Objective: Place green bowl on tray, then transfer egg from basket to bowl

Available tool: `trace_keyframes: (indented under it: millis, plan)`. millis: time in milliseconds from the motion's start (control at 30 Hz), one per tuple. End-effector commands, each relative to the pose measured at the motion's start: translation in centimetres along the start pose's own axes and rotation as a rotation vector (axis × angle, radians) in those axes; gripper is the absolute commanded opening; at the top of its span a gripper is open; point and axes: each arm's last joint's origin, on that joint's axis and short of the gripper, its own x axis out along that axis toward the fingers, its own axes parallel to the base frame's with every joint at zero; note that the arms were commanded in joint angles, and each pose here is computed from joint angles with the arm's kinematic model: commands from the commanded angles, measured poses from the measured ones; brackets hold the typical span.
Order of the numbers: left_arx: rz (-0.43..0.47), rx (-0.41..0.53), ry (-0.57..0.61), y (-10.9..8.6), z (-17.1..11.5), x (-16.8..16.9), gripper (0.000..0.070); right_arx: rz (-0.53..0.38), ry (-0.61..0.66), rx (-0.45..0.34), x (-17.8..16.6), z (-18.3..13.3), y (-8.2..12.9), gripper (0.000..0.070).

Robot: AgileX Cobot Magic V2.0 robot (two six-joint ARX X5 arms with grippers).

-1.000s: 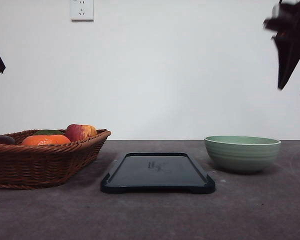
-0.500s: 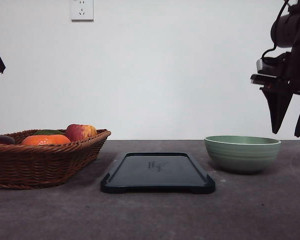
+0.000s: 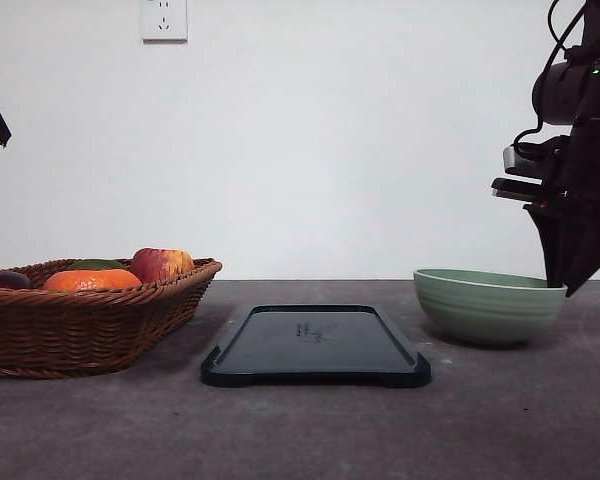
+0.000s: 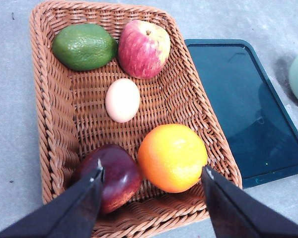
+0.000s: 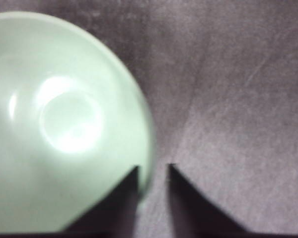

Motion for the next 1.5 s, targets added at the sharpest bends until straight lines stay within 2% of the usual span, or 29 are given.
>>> trace_keyframes:
  millis: [0,167,300,500,667,900,1067,1300,1467]
  plan:
    - [-0.007,0.023,-0.021,-0.1,0.6,-0.2,0.039,0.002,-0.007,-0.016,0.2,0.5,0.2,0.0]
    - [-0.007,0.023,-0.021,-0.1,0.6,-0.2,0.039,0.003,0.023,-0.016,-0.9,0.8,0.4,0.0]
    - [-0.007,0.022,-0.021,-0.1,0.6,-0.2,0.039,0.018,0.051,-0.051,-3.2,1.6,1.9,0.0]
    - [-0.007,0.023,-0.021,-0.1,0.6,-0.2,0.039,0.063,0.005,-0.159,-7.1,2.8,6.1,0.0]
    - [-0.007,0.023,-0.022,-0.1,0.6,-0.2,0.039,0.105,-0.05,-0.264,-8.4,3.0,10.1,0.0]
    - [-0.007,0.023,-0.021,-0.1,0.6,-0.2,0.039,0.14,-0.009,-0.357,-5.1,2.8,14.5,0.0]
    - [-0.007,0.023,-0.021,-0.1,0.6,-0.2,0.039,0.15,0.02,-0.381,-1.9,2.9,16.4,0.0]
    - [-0.007,0.023,-0.021,-0.1,0.6,-0.2,0.039,0.138,0.062,-0.365,1.5,3.0,16.9,0.0]
    - [-0.007,0.022,-0.021,-0.1,0.6,-0.2,0.039,0.092,0.056,-0.364,2.6,3.3,16.7,0.0]
